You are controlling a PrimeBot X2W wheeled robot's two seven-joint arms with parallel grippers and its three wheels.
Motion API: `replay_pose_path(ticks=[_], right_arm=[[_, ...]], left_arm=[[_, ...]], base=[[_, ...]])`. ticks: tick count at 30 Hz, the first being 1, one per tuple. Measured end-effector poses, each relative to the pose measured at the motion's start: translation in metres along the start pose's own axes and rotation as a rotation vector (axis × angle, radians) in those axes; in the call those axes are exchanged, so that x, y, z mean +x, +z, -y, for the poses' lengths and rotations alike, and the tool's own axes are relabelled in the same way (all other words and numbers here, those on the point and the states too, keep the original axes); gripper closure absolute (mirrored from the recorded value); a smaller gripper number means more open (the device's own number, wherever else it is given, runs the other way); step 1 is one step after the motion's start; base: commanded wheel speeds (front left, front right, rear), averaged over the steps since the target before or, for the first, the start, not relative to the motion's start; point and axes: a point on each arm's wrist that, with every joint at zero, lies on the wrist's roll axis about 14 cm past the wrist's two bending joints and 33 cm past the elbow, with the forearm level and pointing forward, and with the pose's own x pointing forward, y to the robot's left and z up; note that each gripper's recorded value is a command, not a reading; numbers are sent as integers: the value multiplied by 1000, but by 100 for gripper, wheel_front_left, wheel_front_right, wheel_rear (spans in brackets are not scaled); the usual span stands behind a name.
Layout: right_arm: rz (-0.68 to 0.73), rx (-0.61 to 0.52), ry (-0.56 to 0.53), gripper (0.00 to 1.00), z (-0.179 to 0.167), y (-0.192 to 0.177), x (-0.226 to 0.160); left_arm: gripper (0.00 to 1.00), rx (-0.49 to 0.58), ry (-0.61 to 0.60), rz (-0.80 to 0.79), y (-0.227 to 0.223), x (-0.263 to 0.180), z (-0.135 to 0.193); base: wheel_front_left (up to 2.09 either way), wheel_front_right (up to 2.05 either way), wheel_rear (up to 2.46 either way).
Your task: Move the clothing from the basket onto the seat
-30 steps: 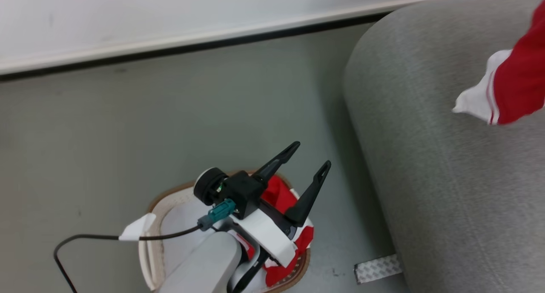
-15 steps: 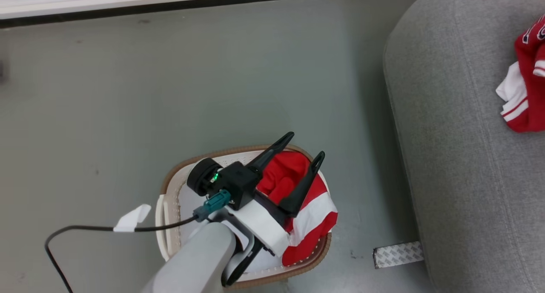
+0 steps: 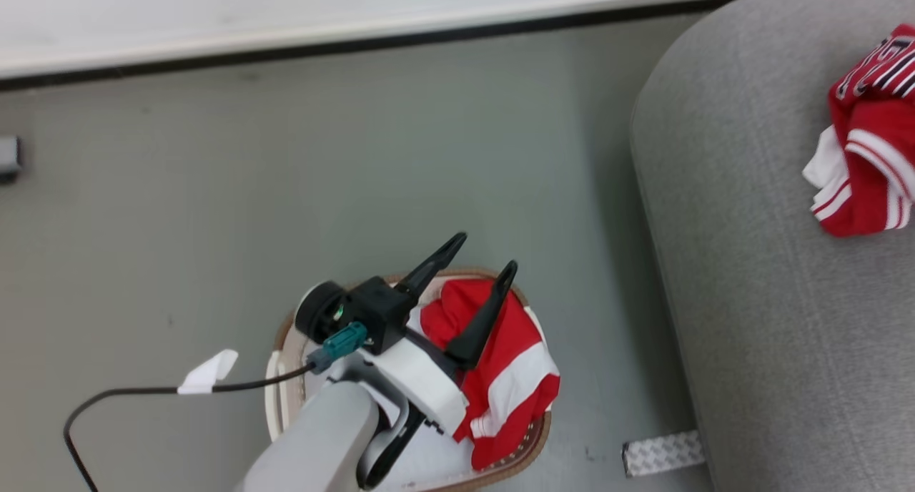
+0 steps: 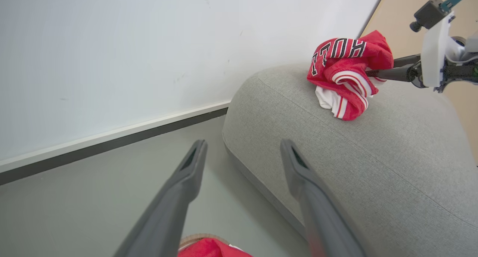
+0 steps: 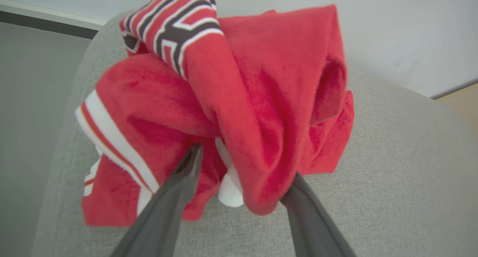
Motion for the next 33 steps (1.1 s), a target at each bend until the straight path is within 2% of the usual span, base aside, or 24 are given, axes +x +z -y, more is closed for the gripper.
replay_pose_path(ticks=[7,16,24,29,33], right_arm=[[85,-43,27,0,10,18,-50],[457,-39,34,0,35,98,-132],[743,82,125,0,7,143,-175],[830,185,228,0,-36,146,-186],[840,272,257,0,-58,128,-188]], left_arm=[[0,25,55,54,36,-22,8],[0,112,208,196,101,-68,-6],[0,128,413,292,131,-127,-36],[0,112,542,312,129,-165,-54],[0,118,609,306,123,-185,-62]], base=[[0,0,0],[0,0,0],[0,0,0],[0,0,0],[0,0,0]])
